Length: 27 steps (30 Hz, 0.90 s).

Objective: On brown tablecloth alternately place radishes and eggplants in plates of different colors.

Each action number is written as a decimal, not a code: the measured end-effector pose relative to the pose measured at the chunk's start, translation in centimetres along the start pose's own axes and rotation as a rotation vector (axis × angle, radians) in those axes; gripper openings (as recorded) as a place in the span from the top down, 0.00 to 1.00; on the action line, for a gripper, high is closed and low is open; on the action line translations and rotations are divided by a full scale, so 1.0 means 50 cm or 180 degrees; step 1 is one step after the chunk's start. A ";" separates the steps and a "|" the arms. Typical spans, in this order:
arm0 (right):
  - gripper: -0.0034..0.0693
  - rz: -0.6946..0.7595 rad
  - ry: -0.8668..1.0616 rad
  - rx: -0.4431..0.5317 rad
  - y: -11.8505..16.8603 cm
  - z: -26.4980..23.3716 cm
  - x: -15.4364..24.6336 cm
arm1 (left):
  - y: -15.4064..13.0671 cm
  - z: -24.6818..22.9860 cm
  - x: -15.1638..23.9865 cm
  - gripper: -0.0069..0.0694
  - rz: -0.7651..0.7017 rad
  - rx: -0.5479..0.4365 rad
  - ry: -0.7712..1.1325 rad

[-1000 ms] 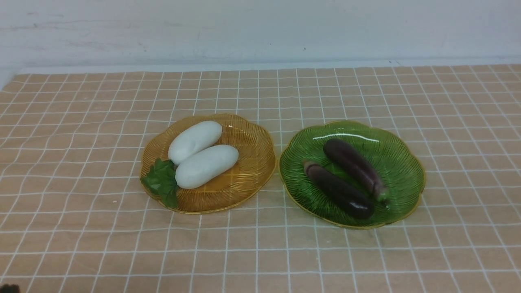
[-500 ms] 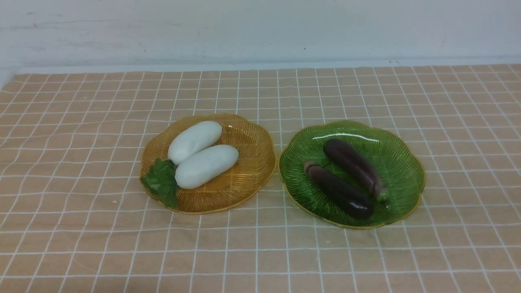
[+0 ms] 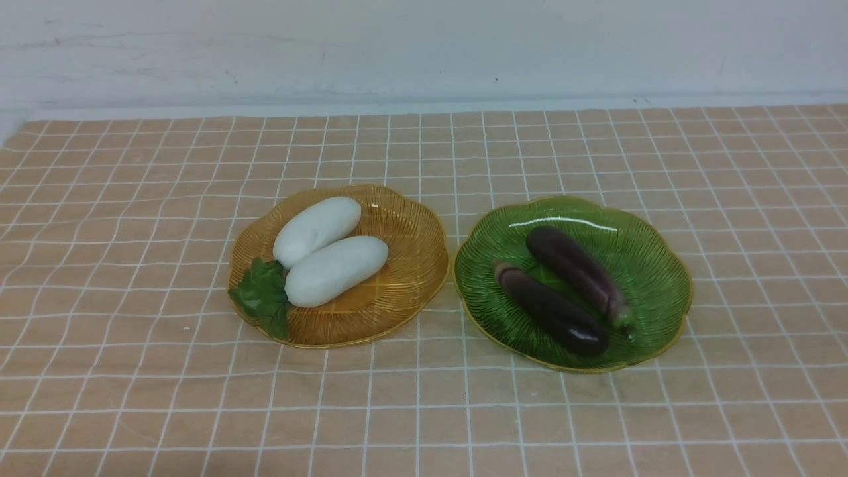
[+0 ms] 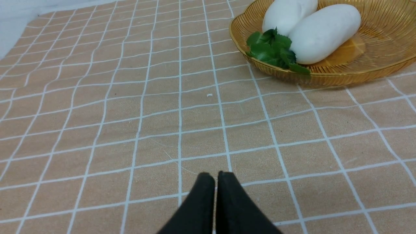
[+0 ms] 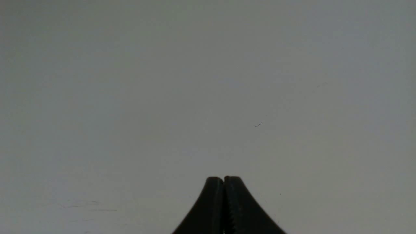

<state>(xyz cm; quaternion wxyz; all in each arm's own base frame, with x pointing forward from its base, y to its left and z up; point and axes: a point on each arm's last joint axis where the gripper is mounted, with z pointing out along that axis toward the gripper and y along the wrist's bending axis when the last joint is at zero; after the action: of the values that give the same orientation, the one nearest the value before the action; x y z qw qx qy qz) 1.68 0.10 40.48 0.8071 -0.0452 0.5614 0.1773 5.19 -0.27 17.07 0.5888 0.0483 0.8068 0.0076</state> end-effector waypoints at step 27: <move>0.97 -0.0728 0.1066 0.0648 -0.041 -0.028 0.219 | 0.000 0.000 0.001 0.91 0.0000 0.0000 0.0004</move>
<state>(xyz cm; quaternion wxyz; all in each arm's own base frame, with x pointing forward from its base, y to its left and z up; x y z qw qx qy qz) 4.51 0.38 29.62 0.7179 -0.0557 0.6937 0.0171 5.19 -0.27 17.03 0.5883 0.0483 0.8071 0.0076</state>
